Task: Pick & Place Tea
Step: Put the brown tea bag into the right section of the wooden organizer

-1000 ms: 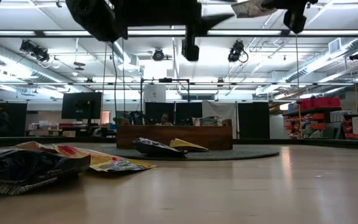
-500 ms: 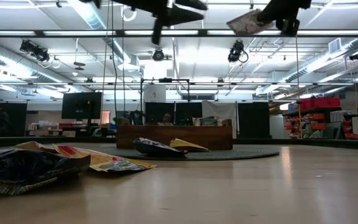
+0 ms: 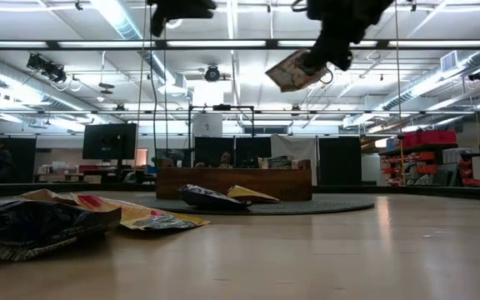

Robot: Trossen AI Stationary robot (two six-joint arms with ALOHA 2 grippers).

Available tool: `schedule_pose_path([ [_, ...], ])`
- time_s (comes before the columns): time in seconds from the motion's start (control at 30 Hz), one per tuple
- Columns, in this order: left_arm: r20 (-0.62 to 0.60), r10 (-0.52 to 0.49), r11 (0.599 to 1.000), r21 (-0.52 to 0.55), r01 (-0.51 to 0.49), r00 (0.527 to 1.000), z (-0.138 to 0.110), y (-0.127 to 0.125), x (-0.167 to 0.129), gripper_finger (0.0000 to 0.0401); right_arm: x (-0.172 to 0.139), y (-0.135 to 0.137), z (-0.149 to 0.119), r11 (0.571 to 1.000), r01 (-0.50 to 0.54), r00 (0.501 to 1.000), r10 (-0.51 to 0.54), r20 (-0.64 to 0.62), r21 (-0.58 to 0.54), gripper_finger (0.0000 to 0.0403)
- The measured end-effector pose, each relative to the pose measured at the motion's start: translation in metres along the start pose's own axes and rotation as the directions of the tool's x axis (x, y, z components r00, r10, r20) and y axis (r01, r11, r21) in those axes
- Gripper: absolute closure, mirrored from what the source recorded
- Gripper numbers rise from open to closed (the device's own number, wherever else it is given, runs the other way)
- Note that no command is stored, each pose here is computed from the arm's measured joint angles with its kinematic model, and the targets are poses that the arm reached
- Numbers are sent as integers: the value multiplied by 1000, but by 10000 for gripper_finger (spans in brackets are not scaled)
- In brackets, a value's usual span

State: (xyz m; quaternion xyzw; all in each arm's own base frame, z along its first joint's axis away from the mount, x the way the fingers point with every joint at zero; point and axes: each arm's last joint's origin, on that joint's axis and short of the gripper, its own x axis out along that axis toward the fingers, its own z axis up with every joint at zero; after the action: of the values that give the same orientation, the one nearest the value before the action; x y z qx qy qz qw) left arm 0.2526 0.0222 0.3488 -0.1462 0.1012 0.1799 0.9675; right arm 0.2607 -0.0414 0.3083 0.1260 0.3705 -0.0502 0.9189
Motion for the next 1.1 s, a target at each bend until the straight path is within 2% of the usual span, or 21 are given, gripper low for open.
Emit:
schedule_pose_path([
  [0.2, -20, 34, 999, 18, -34, 999, 6, 12, -24, 318, 19, -11, 33, 992, 30, 991, -44, -124, -120, 403],
  [0.4, -24, 57, 998, 24, -56, 998, 10, 20, -41, 318, 42, -26, 49, 981, 26, 955, -82, -286, -194, 403],
  [0.57, -26, 59, 998, 26, -58, 998, 10, 21, -48, 318, 61, -35, 56, 972, 20, 917, -112, -384, -234, 403],
  [0.83, -46, 62, 997, 42, -60, 997, 8, 21, -48, 318, 86, -40, 65, 948, -30, 878, -125, -461, -316, 403],
  [1.1, -61, 67, 997, 39, -64, 996, 7, 22, -48, 318, 101, -44, 59, 931, -74, 826, -145, -545, -359, 403],
])
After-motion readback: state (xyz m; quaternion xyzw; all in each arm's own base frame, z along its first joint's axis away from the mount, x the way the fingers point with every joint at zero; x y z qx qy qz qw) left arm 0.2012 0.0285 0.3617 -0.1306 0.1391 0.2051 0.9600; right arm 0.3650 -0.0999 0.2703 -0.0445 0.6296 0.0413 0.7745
